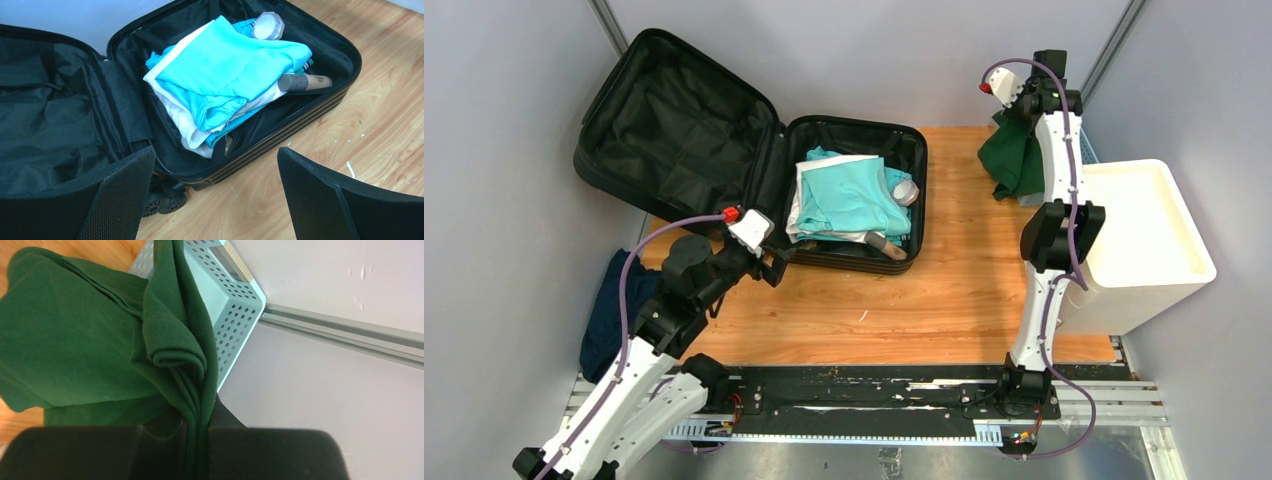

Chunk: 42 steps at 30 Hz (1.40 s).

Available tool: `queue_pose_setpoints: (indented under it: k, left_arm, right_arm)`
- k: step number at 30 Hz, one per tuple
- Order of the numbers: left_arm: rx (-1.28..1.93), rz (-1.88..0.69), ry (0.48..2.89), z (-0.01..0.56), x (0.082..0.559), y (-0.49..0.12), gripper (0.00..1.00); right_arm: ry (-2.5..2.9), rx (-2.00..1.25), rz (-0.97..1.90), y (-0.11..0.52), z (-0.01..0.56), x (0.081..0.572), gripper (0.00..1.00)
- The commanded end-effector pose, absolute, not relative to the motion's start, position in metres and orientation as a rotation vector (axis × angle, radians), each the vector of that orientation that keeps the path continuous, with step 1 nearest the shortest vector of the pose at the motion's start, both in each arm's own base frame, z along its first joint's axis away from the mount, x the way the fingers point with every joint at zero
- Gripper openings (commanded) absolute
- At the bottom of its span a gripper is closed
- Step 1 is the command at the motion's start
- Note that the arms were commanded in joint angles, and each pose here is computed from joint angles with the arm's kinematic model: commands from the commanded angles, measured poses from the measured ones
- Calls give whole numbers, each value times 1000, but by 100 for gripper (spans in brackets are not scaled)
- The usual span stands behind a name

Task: Open, take out, and arrange the luggage
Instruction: Move the bin to the center of the board.

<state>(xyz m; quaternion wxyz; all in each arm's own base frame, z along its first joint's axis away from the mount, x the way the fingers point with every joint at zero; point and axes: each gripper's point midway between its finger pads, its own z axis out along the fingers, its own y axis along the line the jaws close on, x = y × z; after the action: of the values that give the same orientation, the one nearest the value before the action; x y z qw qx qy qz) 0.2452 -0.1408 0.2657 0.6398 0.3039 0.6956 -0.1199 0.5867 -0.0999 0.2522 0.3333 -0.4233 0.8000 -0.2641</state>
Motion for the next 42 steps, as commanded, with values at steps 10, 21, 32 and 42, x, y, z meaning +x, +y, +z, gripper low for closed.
queue_pose_setpoints:
  k: [10, 21, 32, 42]
  left_arm:
    - [694, -219, 1610, 257, 251, -135, 100]
    - [684, -214, 1602, 259, 250, -132, 100]
    - [685, -207, 1606, 257, 251, -132, 100]
    - [690, -197, 1625, 252, 254, -132, 100]
  right_arm:
    - [1869, -961, -605, -84, 344, 567, 0]
    - [1770, -967, -461, -39, 395, 524, 0]
    - [1881, -983, -676, -89, 337, 583, 0]
    - [1993, -978, -933, -160, 268, 622, 0]
